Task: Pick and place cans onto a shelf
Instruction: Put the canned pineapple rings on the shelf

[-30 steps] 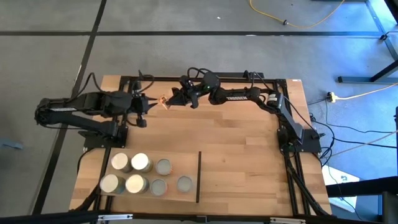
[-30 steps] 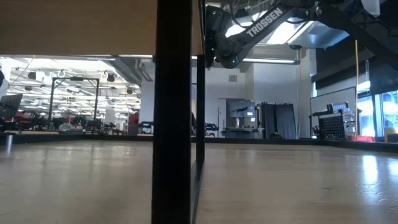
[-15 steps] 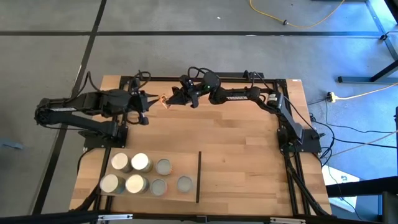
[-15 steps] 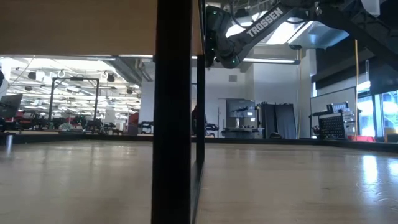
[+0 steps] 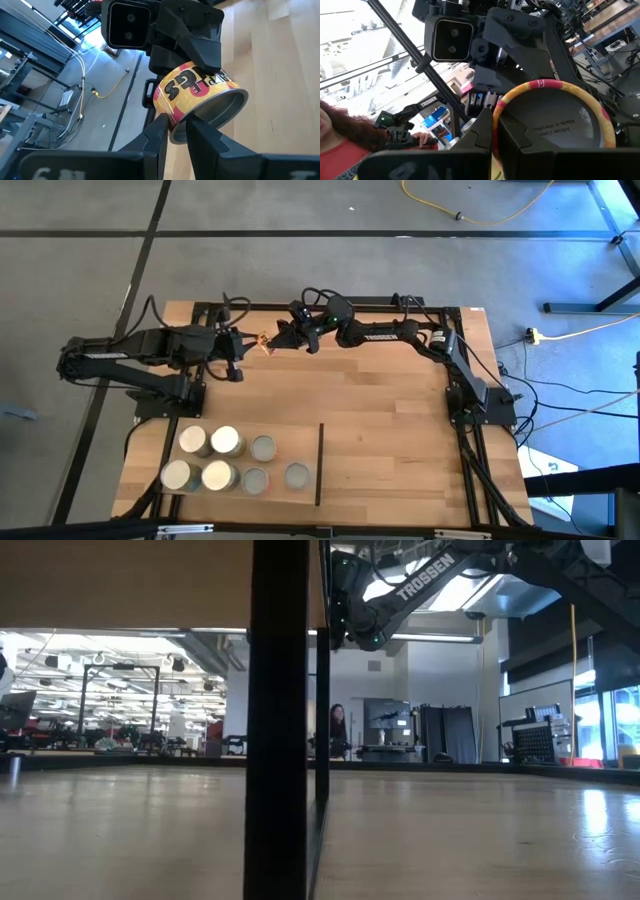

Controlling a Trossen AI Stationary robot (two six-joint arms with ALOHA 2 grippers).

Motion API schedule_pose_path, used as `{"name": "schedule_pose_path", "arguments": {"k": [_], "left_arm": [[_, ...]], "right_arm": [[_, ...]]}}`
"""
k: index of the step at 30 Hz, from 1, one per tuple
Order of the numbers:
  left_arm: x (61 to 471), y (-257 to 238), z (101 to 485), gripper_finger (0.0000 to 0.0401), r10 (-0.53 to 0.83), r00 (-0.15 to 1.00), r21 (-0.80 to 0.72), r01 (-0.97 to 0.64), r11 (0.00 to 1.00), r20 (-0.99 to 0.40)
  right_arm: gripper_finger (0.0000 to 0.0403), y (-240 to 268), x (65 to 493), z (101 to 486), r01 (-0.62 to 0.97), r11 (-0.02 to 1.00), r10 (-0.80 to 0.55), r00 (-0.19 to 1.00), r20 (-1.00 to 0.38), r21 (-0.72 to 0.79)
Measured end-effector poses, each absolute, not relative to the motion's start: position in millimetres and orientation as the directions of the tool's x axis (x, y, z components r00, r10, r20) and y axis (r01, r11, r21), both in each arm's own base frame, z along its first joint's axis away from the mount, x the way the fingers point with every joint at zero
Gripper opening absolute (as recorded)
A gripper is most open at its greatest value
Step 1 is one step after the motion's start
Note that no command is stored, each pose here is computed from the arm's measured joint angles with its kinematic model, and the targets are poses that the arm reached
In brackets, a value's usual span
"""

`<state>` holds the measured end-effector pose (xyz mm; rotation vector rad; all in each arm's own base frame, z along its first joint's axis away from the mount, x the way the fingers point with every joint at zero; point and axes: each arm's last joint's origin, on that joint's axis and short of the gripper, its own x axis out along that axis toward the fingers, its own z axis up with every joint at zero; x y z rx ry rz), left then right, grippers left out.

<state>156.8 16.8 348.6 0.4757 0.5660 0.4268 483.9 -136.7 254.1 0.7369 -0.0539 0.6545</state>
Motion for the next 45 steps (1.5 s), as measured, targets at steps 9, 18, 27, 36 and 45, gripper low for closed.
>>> {"name": "schedule_pose_path", "arguments": {"k": [9, 18, 27, 36, 45], "left_arm": [[157.5, 17.7, 350.0, 0.0047, 0.53, 0.755, 0.539, -0.282, 0.794, -0.385], [164.5, 18.0, 346.3, 0.0004, 0.536, 0.742, 0.549, -0.273, 0.79, -0.402], [166.4, 17.4, 346.5, 0.0001, 0.513, 0.758, 0.536, -0.259, 0.804, -0.403], [166.2, 17.1, 346.7, 0.0, 0.507, 0.762, 0.533, -0.255, 0.807, -0.403], [164.8, 17.2, 345.3, 0.0, 0.513, 0.751, 0.54, -0.25, 0.804, -0.415]], "right_arm": [[0.0012, -137.0, 483.7, 254.7, -0.573, 0.557, 0.53, 0.803, 0.274, 0.602], [0.0012, -136.9, 483.4, 254.7, -0.579, 0.546, 0.544, 0.795, 0.269, 0.606], [0.0059, -134.6, 483.8, 254.4, -0.587, 0.538, 0.561, 0.785, 0.262, 0.605], [0.0064, -141.4, 480.3, 254.7, -0.593, 0.487, 0.605, 0.759, 0.243, 0.641], [0.0066, -164.8, 469.7, 254.0, -0.604, 0.47, 0.656, 0.727, 0.202, 0.644]]}}
